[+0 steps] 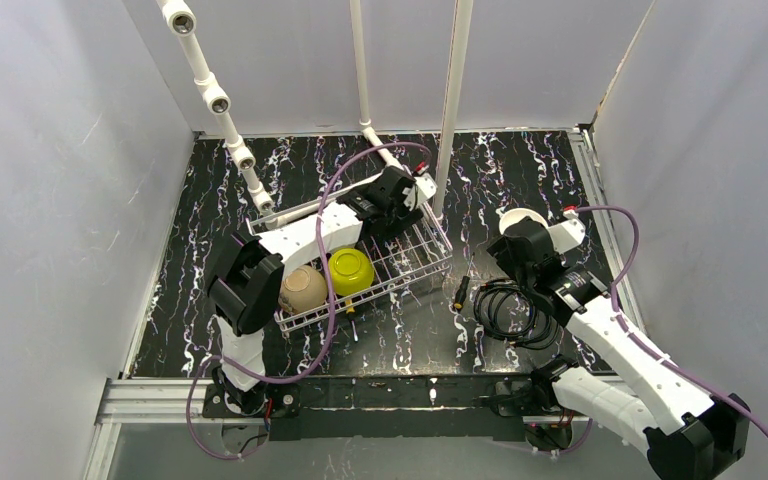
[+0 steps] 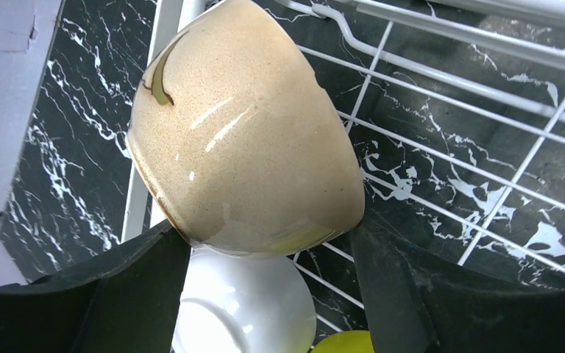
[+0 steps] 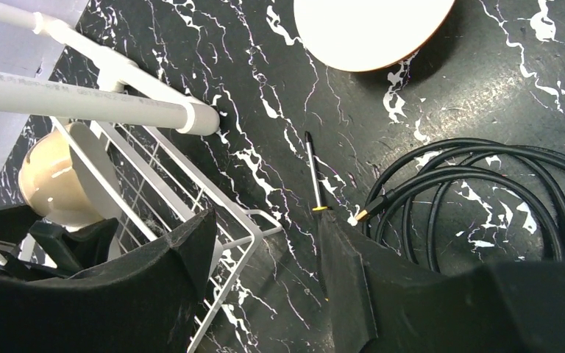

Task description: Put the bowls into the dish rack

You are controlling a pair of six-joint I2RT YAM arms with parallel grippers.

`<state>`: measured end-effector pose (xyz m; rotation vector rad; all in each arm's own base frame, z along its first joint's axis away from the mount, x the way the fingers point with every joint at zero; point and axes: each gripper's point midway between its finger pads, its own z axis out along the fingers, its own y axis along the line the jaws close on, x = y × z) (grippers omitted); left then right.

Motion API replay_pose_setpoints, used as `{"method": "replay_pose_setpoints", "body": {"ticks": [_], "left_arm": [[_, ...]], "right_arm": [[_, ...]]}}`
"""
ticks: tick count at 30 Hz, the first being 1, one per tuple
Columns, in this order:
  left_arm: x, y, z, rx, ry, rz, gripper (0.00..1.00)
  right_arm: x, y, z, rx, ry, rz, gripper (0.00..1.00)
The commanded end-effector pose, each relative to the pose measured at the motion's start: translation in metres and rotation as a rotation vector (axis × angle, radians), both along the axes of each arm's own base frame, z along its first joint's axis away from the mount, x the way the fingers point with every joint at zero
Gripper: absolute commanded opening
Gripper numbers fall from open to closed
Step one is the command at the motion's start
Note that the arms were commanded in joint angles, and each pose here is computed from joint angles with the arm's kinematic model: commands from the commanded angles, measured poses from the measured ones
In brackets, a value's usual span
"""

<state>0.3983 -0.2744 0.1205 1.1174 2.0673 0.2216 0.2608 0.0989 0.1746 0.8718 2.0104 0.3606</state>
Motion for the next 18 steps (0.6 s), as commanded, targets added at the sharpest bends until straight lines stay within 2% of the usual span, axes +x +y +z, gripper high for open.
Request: {"method": "replay_pose_setpoints", "body": {"ticks": [1,5,13,16,18], "left_arm": [[-0.02,0.01,-0.004,0.132,0.045,-0.118,0.63],[-0.016,0.005,0.003,0.194,0.004,-0.16,0.56],[-0.011,0.007,0.009,0.405,-0.097,-0.236,0.55],[-0.011,0.01,0.013,0.475,-0.131,-0.255,0.59],[-0.012,0.01,0.012,0.48,-0.129,-0.262,0.67]], "right_arm": [[0.002,0.001,-0.001,0.014,-0.014,0.003,0.63],[0.003,0.003,-0.003,0.025,-0.009,0.009,0.63],[0.003,0.002,-0.005,0.032,-0.003,0.007,0.63],[0.003,0.003,-0.007,0.04,-0.001,0.01,0.63],[0.004,0.004,-0.008,0.047,0.003,0.012,0.63]]}}
